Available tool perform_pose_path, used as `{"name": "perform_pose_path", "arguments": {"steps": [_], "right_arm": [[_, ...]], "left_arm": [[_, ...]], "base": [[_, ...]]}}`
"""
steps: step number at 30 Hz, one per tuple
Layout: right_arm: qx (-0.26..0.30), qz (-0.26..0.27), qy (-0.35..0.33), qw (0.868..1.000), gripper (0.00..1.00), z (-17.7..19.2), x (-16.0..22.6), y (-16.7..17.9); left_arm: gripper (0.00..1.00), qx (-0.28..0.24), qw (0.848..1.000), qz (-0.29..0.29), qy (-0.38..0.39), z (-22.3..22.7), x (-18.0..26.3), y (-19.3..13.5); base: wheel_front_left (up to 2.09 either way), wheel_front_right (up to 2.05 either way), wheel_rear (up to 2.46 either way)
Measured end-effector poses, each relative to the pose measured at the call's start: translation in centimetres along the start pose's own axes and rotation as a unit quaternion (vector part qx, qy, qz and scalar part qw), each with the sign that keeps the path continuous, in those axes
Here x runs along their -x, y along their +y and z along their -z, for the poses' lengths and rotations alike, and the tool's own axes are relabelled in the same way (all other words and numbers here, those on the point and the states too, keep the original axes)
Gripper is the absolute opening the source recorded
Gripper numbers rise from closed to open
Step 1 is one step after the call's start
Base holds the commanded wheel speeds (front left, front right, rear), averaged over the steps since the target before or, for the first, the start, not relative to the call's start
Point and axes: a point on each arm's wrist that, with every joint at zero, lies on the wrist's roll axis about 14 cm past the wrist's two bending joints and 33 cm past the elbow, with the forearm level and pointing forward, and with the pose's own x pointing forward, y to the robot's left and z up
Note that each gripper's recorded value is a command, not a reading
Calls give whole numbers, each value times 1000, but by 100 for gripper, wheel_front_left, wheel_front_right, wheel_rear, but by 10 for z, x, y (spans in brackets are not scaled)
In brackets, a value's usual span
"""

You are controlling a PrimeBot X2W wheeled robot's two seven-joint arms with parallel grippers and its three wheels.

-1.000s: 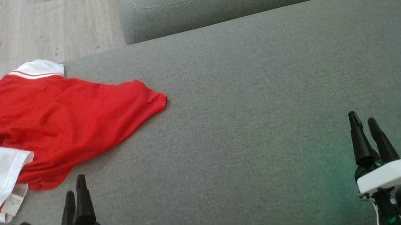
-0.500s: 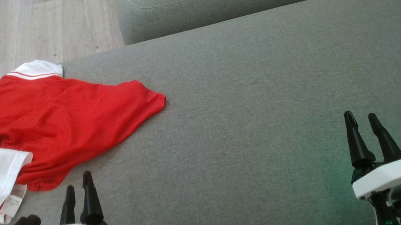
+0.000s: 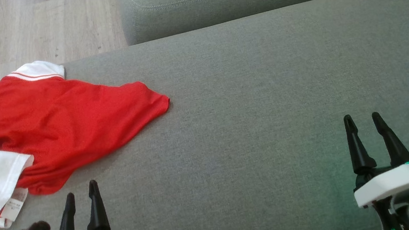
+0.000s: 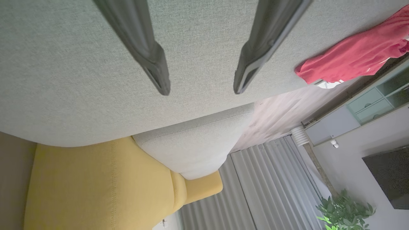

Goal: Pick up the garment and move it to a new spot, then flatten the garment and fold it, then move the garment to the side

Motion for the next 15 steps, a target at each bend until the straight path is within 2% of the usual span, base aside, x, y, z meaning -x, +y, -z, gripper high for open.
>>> {"name": "perform_pose_path", "arguments": {"steps": [15], "right_arm": [[75,-19,-10,997,100,-1,-1,7]], "left_arm": [[100,-95,995,12,-18,-6,3,-3]], "base": [[0,0,0]]}}
